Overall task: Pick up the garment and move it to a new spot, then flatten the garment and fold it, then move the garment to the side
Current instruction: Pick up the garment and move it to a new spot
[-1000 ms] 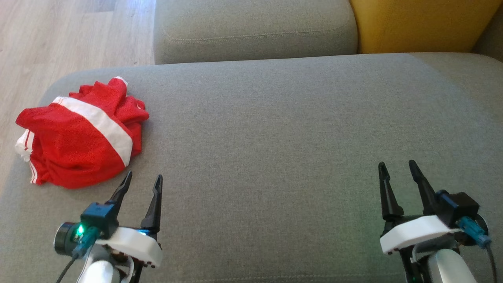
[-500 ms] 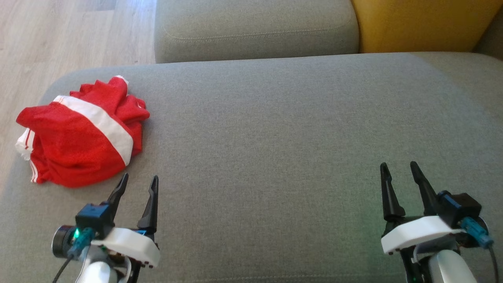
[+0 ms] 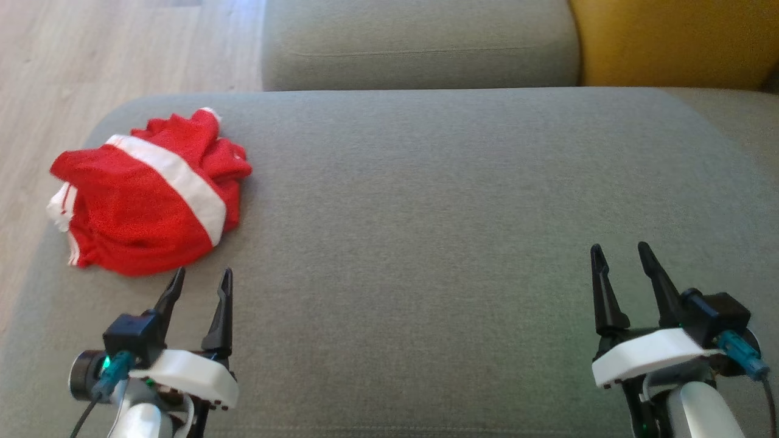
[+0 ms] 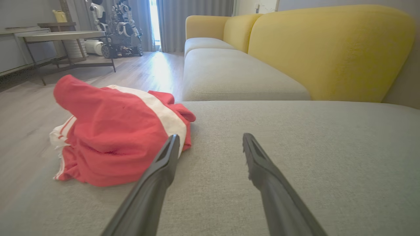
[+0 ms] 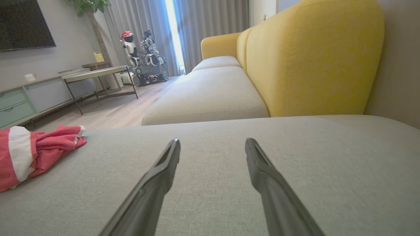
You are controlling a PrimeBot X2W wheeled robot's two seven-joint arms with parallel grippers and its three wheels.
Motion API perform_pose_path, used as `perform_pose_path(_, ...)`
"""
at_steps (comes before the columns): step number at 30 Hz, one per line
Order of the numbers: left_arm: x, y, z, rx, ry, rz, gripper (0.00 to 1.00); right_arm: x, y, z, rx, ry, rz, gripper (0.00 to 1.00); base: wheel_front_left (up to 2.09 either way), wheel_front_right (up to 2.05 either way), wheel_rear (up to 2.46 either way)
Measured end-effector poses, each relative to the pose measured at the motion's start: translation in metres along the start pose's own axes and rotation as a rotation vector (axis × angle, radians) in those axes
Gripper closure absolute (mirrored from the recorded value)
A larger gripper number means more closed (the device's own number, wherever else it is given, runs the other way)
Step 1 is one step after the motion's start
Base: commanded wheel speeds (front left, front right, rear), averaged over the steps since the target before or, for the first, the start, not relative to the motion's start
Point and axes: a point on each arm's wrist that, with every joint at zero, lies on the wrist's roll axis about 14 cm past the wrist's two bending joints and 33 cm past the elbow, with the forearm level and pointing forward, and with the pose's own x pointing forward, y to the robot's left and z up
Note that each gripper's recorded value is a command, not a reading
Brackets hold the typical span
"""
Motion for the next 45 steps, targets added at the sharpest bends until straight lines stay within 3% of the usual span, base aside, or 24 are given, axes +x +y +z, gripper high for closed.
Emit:
perform_pose_path(8, -0.020, 0.041, 0.006, -0.004, -0.019, 0.137, 0.00, 0.015, 0.033, 0.008, -0.013, -0.004, 0.104, 0.00, 0.00, 0.00, 0.00)
perform_pose_path(23, -0.095, 0.128, 0.016, 0.002, -0.059, 0.460, 0.00, 0.033, 0.129, 0.003, -0.029, 0.030, 0.385, 0.00, 0.00, 0.00, 0.00)
perform_pose_path(45, -0.097, 0.132, 0.010, -0.001, -0.034, 0.469, 0.00, 0.036, 0.134, -0.003, -0.021, 0.051, 0.402, 0.00, 0.00, 0.00, 0.00)
